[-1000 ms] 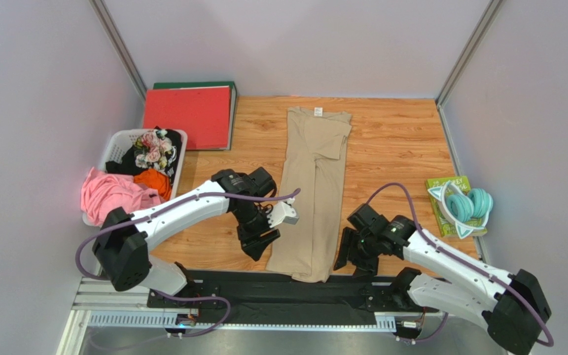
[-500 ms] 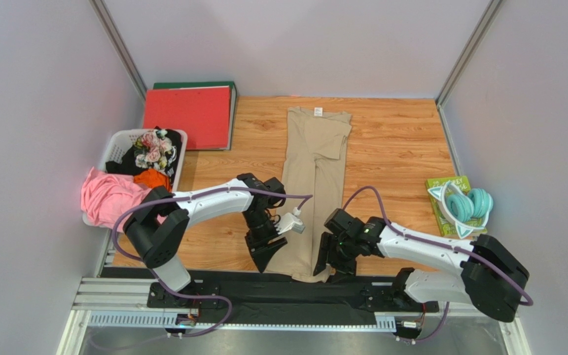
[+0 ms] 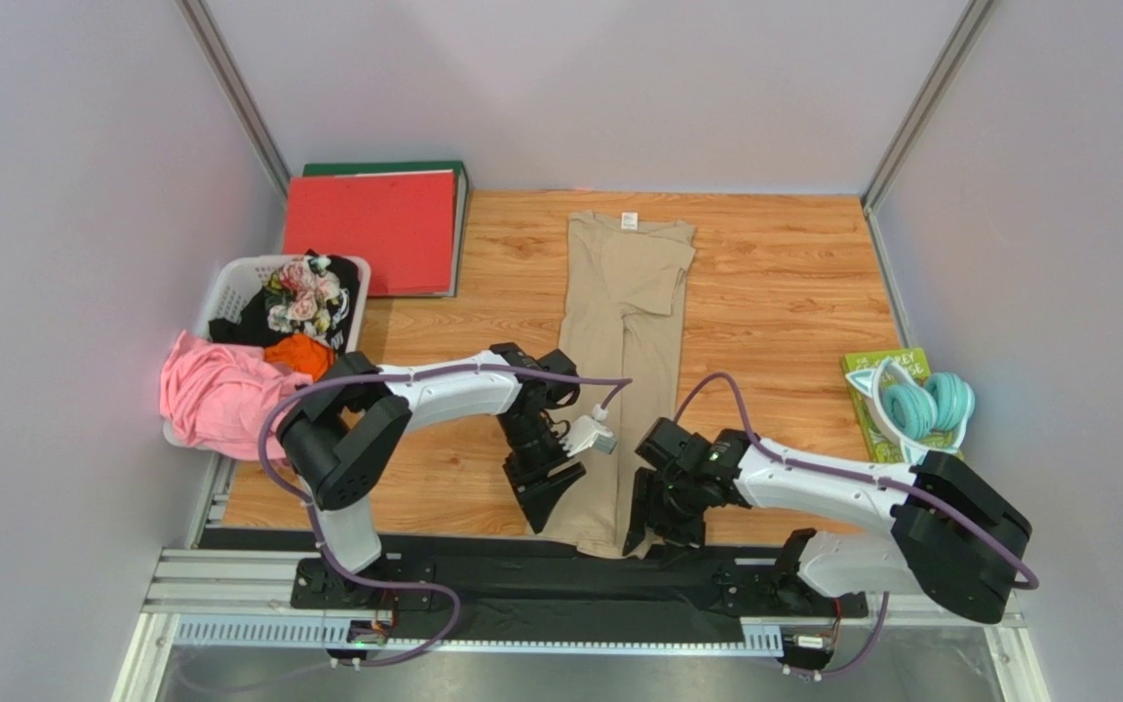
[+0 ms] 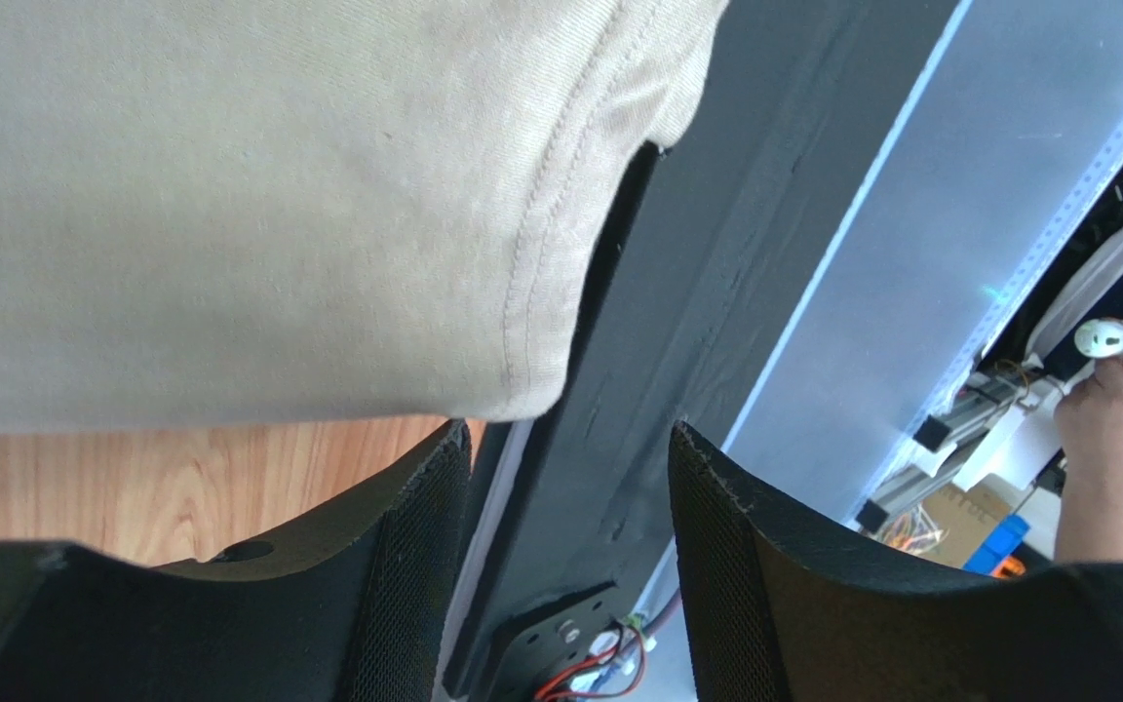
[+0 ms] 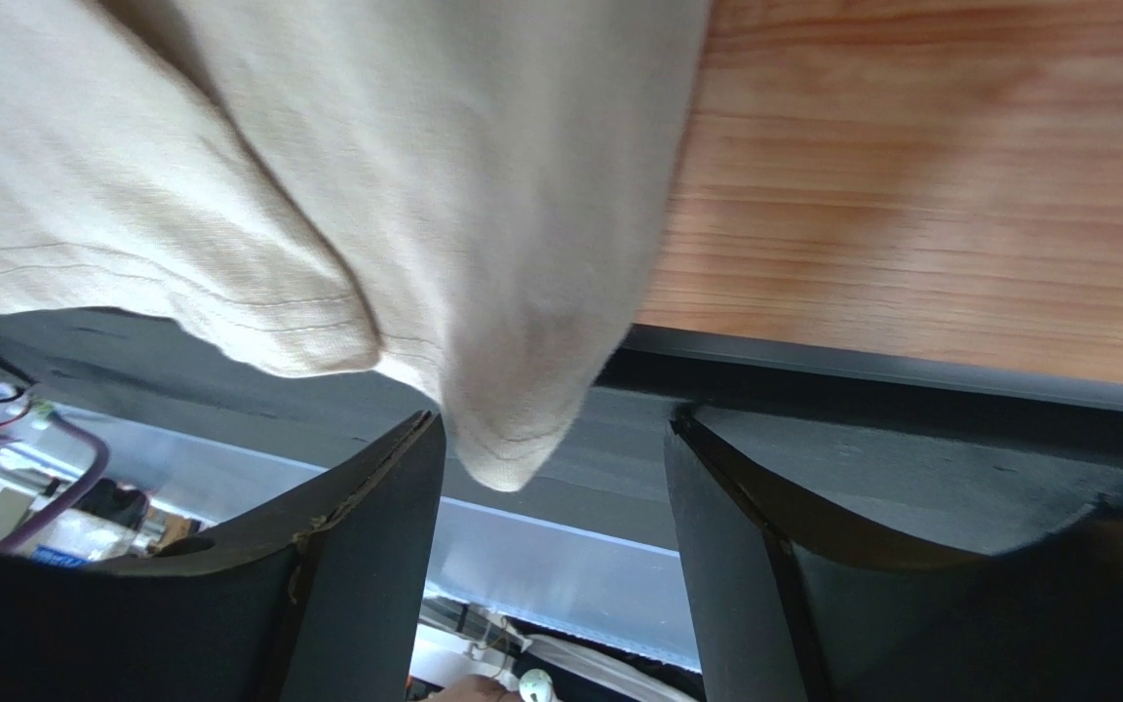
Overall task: Fold and stack the t-shirts
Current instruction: Fold the tshirt
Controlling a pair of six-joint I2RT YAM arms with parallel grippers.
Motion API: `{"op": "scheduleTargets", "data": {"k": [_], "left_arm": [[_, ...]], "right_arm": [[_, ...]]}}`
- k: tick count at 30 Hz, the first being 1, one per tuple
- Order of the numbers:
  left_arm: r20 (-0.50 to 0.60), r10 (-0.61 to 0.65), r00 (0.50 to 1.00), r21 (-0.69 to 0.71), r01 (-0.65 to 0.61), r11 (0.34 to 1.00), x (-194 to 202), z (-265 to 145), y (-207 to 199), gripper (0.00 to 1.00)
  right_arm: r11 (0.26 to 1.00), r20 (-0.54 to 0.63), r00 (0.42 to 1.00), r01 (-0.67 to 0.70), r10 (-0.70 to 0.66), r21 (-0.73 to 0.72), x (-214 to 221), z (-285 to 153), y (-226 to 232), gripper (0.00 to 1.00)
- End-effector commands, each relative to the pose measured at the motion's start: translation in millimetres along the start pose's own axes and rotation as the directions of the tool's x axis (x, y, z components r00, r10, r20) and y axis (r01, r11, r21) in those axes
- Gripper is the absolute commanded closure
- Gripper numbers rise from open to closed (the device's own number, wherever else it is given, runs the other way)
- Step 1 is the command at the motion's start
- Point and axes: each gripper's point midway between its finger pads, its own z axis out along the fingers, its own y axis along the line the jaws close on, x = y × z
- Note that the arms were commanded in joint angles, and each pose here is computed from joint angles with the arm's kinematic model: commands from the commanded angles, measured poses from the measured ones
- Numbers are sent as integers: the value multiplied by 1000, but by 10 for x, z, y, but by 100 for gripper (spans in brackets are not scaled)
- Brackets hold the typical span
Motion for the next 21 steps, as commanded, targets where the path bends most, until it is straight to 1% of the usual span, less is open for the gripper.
{"op": "scheduleTargets", "data": {"k": [1, 6, 9, 13, 19, 21], "left_arm": [[23, -9, 1000, 19, 8, 1000, -113, 60, 3, 40], [21, -19, 1000, 35, 19, 999, -178, 95, -15, 38], [8, -26, 1000, 34, 25, 999, -119, 111, -11, 32], [-2, -21, 1000, 21, 21, 1000, -25, 91, -24, 18], [16, 14, 1000, -52, -14, 999, -27, -44, -8, 16], [15, 6, 1000, -69, -5, 998, -3, -69, -1, 16]], "right_arm": [[999, 28, 999, 21, -22, 30, -25, -88, -26, 38], [998, 46, 998, 31, -33, 51, -102, -64, -9, 40], [998, 47, 998, 28, -31, 57, -117, -41, -13, 41], [999, 55, 998, 25, -27, 38, -160, -41, 35, 41], [998, 51, 998, 33, -35, 46, -196, -25, 61, 42], [998, 49, 998, 35, -37, 43, -196, -13, 74, 43]]}}
